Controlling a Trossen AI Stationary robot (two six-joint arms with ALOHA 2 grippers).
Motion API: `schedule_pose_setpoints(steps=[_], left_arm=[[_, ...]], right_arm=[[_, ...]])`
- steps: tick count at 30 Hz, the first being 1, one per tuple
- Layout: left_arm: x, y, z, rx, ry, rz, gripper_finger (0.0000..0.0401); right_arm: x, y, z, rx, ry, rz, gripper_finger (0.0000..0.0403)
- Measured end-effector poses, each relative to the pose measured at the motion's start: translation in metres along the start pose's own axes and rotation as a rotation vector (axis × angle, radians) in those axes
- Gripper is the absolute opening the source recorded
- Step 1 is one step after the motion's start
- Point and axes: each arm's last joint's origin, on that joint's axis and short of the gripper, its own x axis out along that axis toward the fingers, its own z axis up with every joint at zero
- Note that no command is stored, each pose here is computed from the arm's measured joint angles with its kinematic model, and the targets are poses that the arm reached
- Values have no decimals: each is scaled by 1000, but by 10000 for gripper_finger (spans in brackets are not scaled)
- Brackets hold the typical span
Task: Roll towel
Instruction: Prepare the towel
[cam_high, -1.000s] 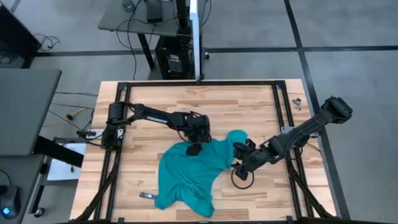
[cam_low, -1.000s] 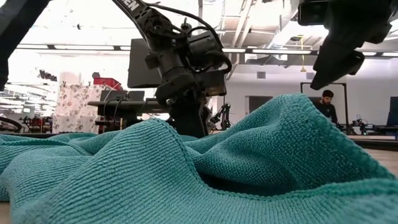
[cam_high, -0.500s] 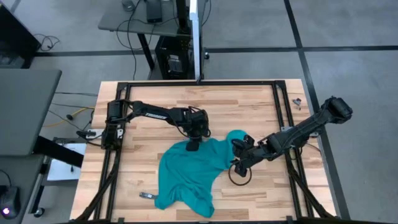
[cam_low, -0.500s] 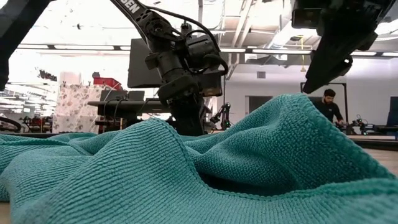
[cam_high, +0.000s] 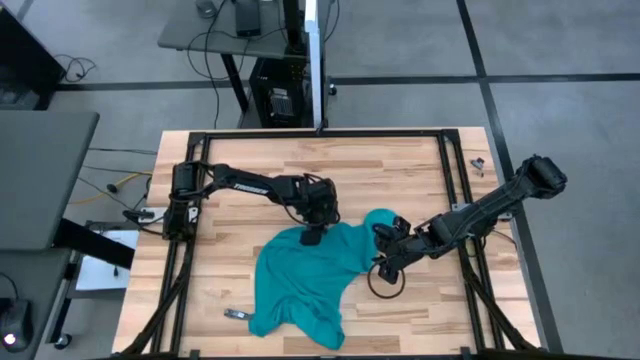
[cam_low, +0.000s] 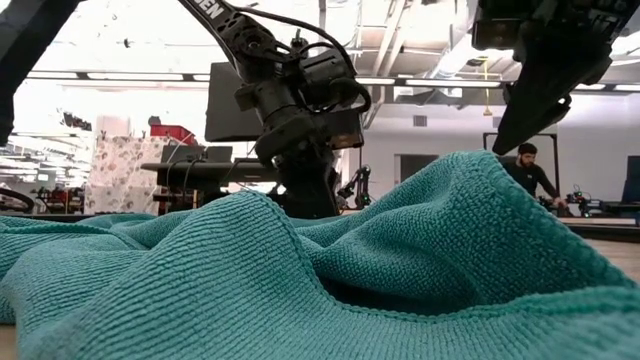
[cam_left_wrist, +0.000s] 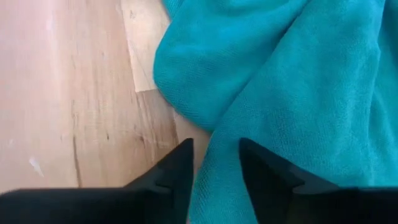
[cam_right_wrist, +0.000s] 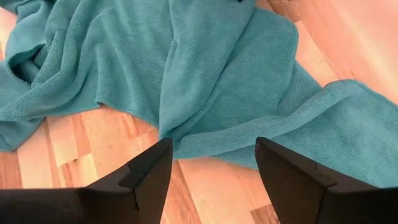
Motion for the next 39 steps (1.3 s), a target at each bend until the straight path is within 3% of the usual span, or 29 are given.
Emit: schedule_pose_setpoints(steps=[4, 8, 17, 22, 25, 31, 35, 39], left_arm=[[1, 1, -3, 7, 29, 56, 157], [2, 0, -10, 52, 71, 49, 144], [3, -5, -12, 122, 103, 26, 12], [-4, -5, -10, 94, 144, 67, 1], [-22, 0, -5, 31, 172, 115, 0], [-90, 22, 4, -112, 69, 309, 0], [-136, 49, -6, -239, 18, 451, 0], [-163, 80, -30, -392, 38, 527, 0]], right_arm=[[0, 0, 0, -1, 2, -2, 221], [0, 0, 0, -2, 5, -4, 221], [0, -1, -1, -3, 9, -9, 221], [0, -1, -1, 1, 9, -10, 221], [0, -3, 1, 31, 7, -13, 221], [1, -12, 9, 87, -8, -30, 221], [2, -21, 17, 107, -12, -40, 221], [5, -33, 26, 113, -11, -60, 221]])
